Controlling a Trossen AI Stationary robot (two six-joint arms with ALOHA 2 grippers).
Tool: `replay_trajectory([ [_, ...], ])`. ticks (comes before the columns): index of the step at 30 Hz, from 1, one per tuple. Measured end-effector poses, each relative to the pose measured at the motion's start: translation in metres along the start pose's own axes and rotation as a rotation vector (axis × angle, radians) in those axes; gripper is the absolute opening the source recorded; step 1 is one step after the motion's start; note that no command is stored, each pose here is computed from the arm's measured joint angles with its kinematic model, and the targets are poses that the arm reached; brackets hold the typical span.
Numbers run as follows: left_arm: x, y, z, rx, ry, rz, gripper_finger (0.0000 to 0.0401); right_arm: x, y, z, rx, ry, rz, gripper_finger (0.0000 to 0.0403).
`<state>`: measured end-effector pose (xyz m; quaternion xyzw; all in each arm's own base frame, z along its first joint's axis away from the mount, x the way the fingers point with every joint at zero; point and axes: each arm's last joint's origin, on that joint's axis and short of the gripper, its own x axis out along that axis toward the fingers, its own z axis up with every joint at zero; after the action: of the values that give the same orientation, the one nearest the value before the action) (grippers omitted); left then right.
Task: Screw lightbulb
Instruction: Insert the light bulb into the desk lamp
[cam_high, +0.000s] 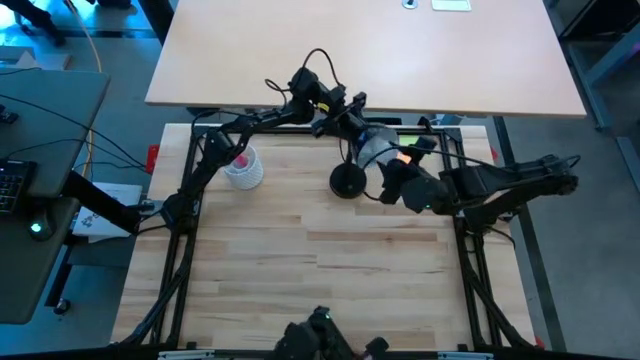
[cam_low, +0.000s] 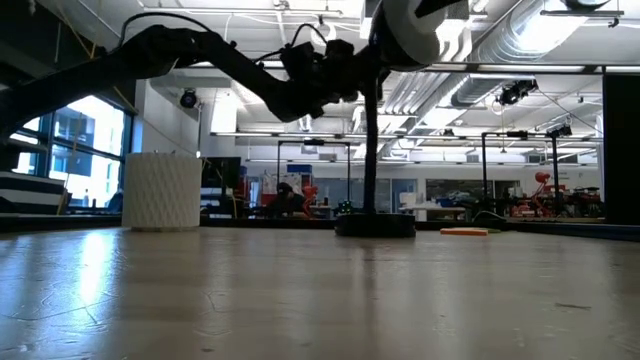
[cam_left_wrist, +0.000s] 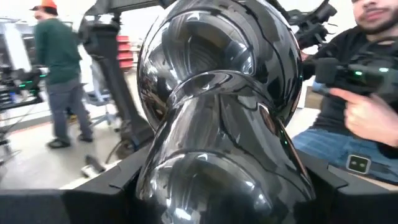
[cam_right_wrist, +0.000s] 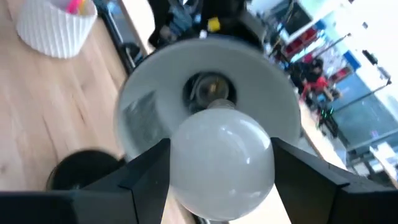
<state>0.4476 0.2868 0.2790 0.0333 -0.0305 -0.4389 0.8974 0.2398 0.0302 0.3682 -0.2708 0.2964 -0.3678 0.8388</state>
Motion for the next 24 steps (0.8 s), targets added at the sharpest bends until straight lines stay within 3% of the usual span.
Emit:
replay_trajectory([
  [5, 0.021, -0.003, 0.005, 0.004, 0.010, -0.063, 0.0253, 0.010, 0.007, 0.000, -0.020, -0.032, -0.012, 0.0247],
  [11, 0.024, -0.003, 0.022, 0.004, 0.019, -0.083, 0.0252, 0.010, 0.006, 0.001, -0.015, -0.032, -0.017, 0.0247],
  [24, 0.035, -0.001, 0.017, -0.027, 0.011, -0.089, 0.0251, 0.012, 0.003, 0.003, -0.007, -0.048, 0.046, 0.0247],
])
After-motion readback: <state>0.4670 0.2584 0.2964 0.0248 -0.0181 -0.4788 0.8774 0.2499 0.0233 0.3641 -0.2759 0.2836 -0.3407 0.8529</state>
